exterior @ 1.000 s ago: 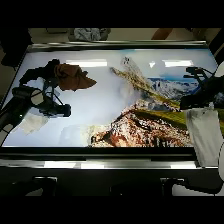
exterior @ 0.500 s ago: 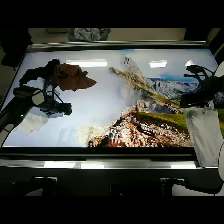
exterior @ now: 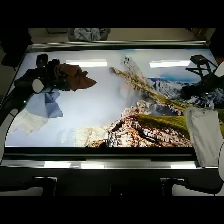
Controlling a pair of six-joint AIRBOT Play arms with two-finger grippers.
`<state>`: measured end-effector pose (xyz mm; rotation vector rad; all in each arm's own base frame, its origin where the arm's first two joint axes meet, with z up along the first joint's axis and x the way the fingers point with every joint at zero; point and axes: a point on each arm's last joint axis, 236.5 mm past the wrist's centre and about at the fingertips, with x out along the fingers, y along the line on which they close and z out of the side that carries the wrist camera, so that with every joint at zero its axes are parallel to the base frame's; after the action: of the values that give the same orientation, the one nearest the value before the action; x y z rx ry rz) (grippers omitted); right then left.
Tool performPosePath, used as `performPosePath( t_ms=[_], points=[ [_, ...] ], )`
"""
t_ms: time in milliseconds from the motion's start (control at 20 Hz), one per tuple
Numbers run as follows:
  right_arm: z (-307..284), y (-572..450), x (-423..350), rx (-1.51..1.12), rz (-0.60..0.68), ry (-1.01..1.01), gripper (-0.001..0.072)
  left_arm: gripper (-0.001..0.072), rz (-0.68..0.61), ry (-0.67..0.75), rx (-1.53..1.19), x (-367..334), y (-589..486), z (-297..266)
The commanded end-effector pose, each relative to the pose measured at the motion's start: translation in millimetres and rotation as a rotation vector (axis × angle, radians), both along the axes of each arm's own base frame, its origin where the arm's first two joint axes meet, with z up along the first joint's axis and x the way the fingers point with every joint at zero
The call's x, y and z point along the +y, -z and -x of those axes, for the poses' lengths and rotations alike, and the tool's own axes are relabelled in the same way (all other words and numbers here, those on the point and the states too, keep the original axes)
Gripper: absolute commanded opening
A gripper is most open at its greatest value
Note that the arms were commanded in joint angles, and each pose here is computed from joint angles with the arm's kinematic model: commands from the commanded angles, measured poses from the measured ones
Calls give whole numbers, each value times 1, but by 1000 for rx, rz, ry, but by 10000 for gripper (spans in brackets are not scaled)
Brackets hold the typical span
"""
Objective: Fold the shirts.
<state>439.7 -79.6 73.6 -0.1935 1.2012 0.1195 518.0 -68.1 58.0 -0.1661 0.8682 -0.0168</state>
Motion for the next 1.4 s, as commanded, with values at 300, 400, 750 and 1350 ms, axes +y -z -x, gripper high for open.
performPosePath(
  t_ms=[300,400,750,1350],
  points=[
    [-16,-8,25,-73,-109,-13,531,668,605,-270,216,42,96,-115],
    [-16,-8,25,-73,-109,-13,531,668,606,-275,263,37,116,-107],
    [-16,-8,28,-75,-119,-15,531,668,669,-278,322,13,146,-105],
    [1,-2,32,2,-136,-24,531,92,826,-448,58,10,130,-168]
  ],
)
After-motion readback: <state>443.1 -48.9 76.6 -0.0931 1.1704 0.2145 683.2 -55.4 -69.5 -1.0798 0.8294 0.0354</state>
